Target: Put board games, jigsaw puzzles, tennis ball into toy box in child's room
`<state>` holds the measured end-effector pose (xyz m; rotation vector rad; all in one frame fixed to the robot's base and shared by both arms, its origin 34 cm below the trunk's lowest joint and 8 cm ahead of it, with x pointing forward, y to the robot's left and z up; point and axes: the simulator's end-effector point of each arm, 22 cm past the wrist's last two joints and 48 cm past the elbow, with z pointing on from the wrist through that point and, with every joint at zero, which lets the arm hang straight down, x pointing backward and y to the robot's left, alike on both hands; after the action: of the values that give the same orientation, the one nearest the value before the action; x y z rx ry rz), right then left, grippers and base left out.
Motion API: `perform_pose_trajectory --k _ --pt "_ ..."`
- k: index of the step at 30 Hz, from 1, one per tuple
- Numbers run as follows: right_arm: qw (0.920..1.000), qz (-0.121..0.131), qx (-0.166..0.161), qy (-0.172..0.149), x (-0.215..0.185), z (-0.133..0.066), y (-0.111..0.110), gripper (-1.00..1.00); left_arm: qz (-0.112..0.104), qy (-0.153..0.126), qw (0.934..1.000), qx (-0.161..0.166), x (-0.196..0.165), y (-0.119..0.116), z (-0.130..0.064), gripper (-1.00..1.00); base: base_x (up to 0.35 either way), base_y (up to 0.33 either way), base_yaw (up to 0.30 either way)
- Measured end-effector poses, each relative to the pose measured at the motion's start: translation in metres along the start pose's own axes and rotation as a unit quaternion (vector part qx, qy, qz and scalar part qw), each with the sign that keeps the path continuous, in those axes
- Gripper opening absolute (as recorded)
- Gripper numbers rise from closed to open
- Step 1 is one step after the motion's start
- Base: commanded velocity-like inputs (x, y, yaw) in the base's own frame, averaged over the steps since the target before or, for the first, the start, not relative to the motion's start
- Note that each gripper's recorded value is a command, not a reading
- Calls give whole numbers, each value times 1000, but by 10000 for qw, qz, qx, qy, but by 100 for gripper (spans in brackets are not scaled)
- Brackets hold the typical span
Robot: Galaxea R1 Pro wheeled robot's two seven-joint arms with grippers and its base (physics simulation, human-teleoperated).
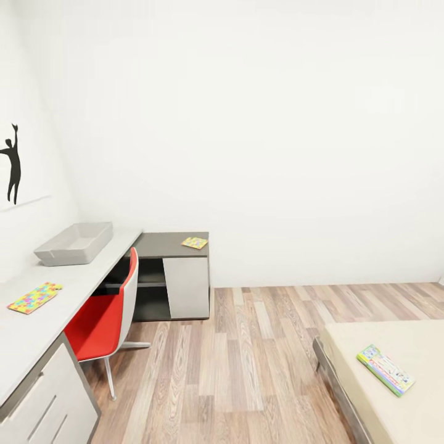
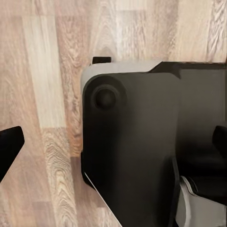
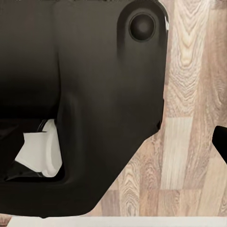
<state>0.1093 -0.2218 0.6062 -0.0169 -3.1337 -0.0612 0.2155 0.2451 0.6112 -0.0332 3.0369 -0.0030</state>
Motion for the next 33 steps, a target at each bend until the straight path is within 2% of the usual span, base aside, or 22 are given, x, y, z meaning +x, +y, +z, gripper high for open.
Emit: perform_pose_trajectory --k 6,10,14,20,21,23,25,27,29,32,33 --pt "9999 3 31 -164 -20 -4 -6 100 -4 -223 9997 20 -63 -2 -7 100 0 0 0" --pt "9985 19 94 -541 -70 -9 -17 100 -9 -410 9991 47 -108 -4 -16 100 0 0 0" --pt "9969 79 105 -773 -112 -17 -20 100 -9 -461 9989 74 -143 -6 -25 100 0 0 0" --pt "9926 500 65 -1104 -188 -34 -25 100 -3 -566 9983 169 -200 -11 -44 100 0 0 0" --pt "9912 640 29 -1158 -207 -40 -25 100 3 -592 9979 247 -215 -15 -51 100 0 0 0" --pt "9900 758 -19 -1190 -225 -48 -25 100 13 -594 9976 351 -229 -19 -58 100 0 0 0" --pt "9884 869 -87 -1243 -254 -64 -24 100 28 -592 9968 536 -248 -27 -71 100 0 0 0" --pt "9855 915 -159 -1421 -298 -96 -27 100 50 -603 9950 797 -271 -39 -91 100 0 0 0" --pt "9832 921 -184 -1564 -321 -117 -29 100 65 -613 9940 904 -282 -43 -102 100 0 0 0" --pt "9783 967 -227 -1818 -356 -158 -34 100 84 -700 9916 1082 -307 -49 -128 100 0 0 0" --pt "9772 986 -230 -1867 -361 -166 -36 100 89 -731 9911 1110 -312 -49 -133 100 0 0 0"
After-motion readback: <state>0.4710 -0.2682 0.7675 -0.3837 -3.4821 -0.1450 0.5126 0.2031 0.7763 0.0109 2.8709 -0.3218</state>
